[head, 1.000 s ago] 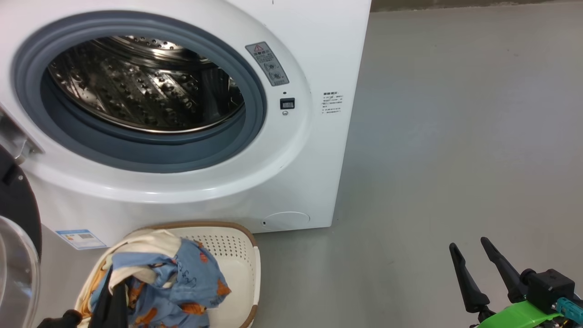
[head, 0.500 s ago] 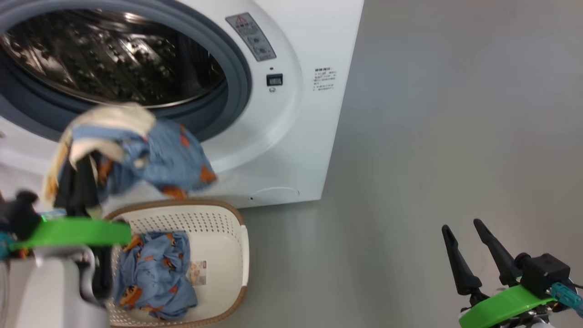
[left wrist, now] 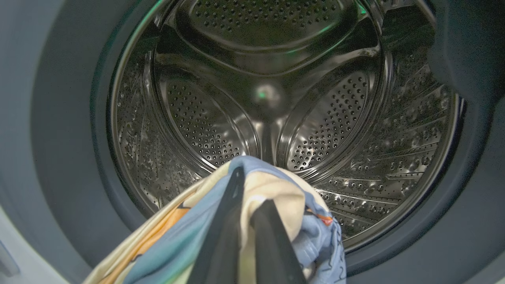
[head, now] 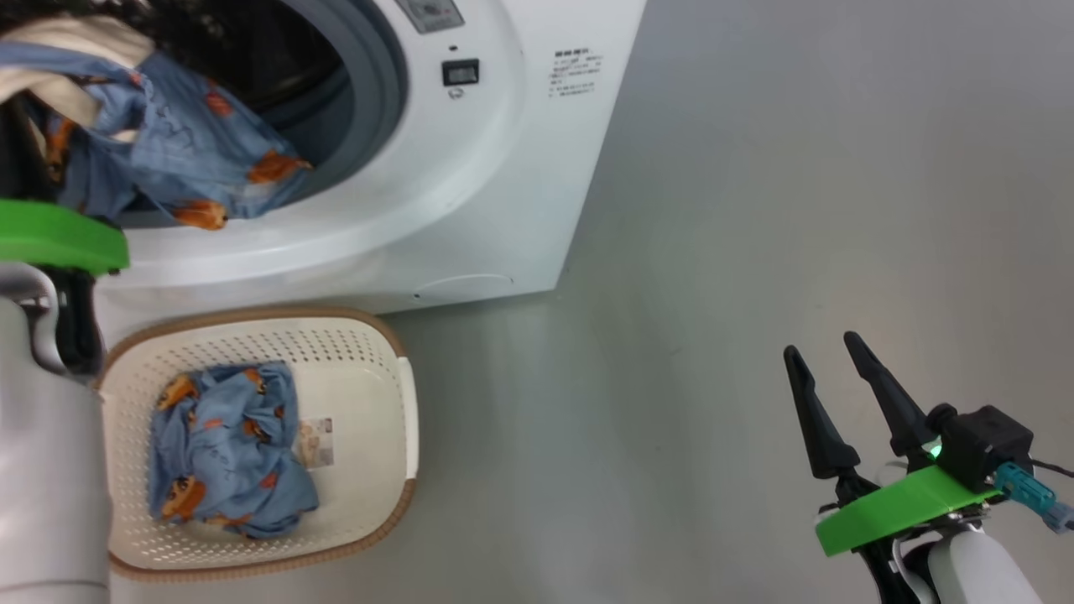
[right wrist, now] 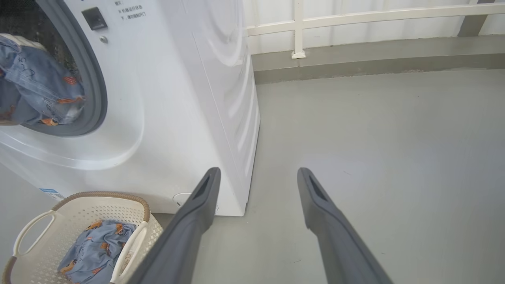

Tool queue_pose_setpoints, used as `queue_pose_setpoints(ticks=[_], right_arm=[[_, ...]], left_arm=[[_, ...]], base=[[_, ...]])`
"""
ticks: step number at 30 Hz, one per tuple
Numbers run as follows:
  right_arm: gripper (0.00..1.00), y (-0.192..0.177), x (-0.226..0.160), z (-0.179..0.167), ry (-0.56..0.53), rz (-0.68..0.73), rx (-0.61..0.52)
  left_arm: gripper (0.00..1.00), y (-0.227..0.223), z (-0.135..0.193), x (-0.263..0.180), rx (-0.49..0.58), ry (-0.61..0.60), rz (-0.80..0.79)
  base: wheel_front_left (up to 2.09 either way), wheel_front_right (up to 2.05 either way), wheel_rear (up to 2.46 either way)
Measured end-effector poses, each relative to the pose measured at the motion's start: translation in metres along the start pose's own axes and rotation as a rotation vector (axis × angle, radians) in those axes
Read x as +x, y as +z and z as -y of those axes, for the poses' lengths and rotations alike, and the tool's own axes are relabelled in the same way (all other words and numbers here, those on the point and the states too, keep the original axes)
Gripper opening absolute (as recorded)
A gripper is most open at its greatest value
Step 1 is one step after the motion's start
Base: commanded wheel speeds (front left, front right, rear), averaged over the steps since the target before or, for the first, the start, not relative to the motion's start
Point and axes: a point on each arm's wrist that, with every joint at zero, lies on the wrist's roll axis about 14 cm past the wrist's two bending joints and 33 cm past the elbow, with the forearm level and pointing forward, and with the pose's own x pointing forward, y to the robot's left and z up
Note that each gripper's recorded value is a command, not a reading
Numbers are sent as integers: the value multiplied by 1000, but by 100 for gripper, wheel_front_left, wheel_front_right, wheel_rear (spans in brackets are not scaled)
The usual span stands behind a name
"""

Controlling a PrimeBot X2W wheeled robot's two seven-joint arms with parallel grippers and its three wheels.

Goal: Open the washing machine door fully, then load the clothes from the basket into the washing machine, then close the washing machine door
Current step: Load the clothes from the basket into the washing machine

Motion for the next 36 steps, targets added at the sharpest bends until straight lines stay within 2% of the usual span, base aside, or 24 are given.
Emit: queue_pose_setpoints(ticks=[8,16,17,18,19,23,36], right_arm=[[100,-14,4,6,-22,-39,-2],[100,-19,9,16,-52,-52,-10],[100,-21,9,17,-57,-57,-9],[100,-22,8,18,-62,-60,-8],[100,-23,8,18,-67,-61,-6],[100,-22,10,21,-77,-59,-6],[100,-19,11,10,-45,-49,2]], left_arm=[[0,-23,6,40,-19,-1,-52],[0,17,19,85,-2,-43,88],[10,20,21,88,-8,-47,103],[51,20,23,91,-10,-52,107],[100,18,25,93,-11,-57,104],[100,0,28,95,-15,-63,68],[100,-11,22,81,6,-58,11]], base=[[0,0,0],[0,0,0],[0,0,0],[0,0,0],[0,0,0],[0,0,0],[0,0,0]])
